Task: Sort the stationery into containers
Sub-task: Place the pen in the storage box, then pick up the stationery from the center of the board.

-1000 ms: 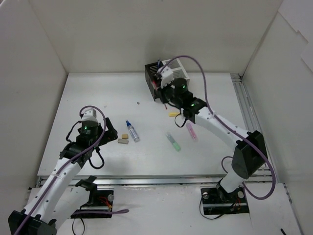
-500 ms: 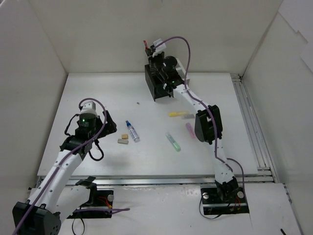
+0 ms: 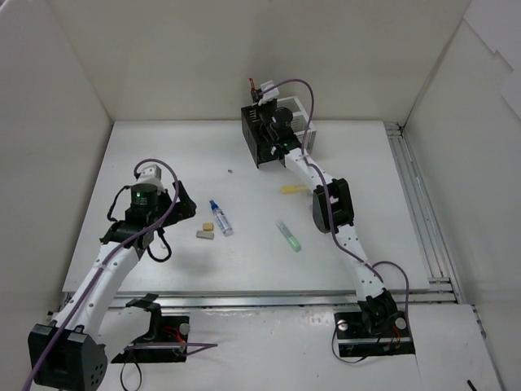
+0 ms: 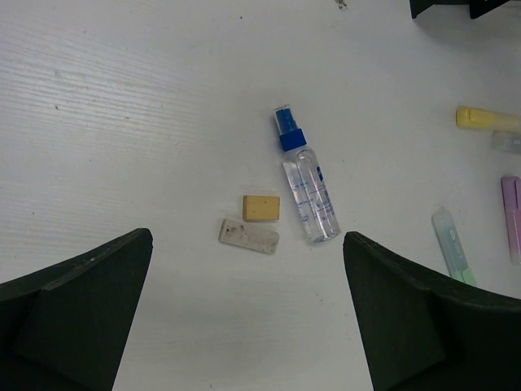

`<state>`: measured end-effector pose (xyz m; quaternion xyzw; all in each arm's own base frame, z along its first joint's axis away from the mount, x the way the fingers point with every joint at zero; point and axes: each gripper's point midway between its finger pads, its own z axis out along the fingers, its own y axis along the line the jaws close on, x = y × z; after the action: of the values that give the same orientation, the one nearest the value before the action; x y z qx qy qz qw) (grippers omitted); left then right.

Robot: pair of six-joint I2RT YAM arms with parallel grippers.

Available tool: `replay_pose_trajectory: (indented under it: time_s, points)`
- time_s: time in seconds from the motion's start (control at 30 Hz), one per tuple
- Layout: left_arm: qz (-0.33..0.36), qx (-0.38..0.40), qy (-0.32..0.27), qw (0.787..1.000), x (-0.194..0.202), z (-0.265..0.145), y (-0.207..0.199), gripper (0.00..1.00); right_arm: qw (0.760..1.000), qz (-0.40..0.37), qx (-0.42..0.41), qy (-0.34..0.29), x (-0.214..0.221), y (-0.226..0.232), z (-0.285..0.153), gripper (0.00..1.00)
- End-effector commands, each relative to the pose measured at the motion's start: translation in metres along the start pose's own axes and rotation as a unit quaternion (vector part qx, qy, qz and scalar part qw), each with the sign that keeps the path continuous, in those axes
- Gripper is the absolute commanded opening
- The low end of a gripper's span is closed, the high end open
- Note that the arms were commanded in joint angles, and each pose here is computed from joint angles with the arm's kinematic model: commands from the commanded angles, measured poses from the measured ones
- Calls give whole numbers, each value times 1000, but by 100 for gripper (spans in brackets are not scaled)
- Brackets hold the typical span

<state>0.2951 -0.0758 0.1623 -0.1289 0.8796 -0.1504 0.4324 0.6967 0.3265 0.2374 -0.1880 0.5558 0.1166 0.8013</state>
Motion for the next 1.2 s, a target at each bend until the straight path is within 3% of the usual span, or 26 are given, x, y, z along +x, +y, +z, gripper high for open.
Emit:
replay_pose_trajectory:
  time_s: [0.0,0.1,0.27,0.33,0.47,0.53,0.57,0.63,0.67,0.7,0.73,0.77,0.8,0.83,0.87,0.9,0.93,0.97,1.0,1.03,1.1,1.13,1.17]
  points:
    - [5,29,-34,999,-26,-1,-15,100,997,25,24,-76,-50,-31,3,0]
    - [3,29,-35,999,-26,-1,-15,100,998,22,0,-61,-38,-15,-2,6]
    - [2,31,-32,999,-27,0,-17,100,998,0,-5,-56,-55,-11,-8,23]
    - [3,33,-31,999,-27,-1,-18,100,997,-4,-4,-75,-89,-12,-9,37]
    - [11,40,-42,998,-33,-9,-21,100,995,-11,-15,-94,-141,-9,-19,55]
    - [11,42,-51,998,-36,-14,-22,100,992,-16,-16,-125,-196,-9,-28,65]
    - [11,45,-57,997,-37,-19,-23,100,993,-17,-19,-115,-193,-7,-34,68]
    - [8,47,-58,997,-35,-22,-24,100,990,-17,-20,-140,-243,-8,-49,79]
    - [6,47,-60,997,-35,-25,-24,100,992,-17,-28,-119,-231,-2,-58,84]
    - [0,43,-55,998,-32,-26,-22,100,990,-19,-33,-137,-267,-3,-74,98]
    - [-2,40,-53,998,-31,-27,-21,100,990,-18,-38,-138,-277,-2,-86,98]
    - [-2,43,-48,998,-27,-28,-23,100,995,0,-47,-93,-242,7,-103,98]
    - [-4,39,-42,998,-25,-28,-21,100,993,12,-42,-110,-277,0,-126,98]
    - [-3,45,-36,998,-21,-28,-25,100,993,35,-40,-103,-280,0,-141,98]
    - [-1,48,-29,998,-16,-27,-26,100,994,87,-44,-49,-237,11,-166,98]
    - [-1,49,-26,998,-15,-26,-26,100,992,101,-45,-62,-263,5,-191,98]
    - [3,53,-20,998,-11,-25,-29,100,991,120,-57,-33,-251,11,-209,98]
    - [6,55,-15,998,-9,-25,-32,100,988,141,-57,26,-211,21,-234,98]
    - [6,52,-14,999,-8,-23,-31,100,986,153,-57,36,-222,24,-253,98]
    - [11,54,-13,998,-8,-24,-34,100,977,155,-61,131,-182,35,-278,98]
    - [21,62,-7,998,-5,-24,-41,100,966,152,-27,206,-167,36,-309,98]
    - [26,65,-6,998,-5,-25,-44,100,947,134,-13,291,-135,38,-338,98]
    - [33,67,-4,997,-6,-24,-47,100,937,131,26,322,-124,31,-353,98]
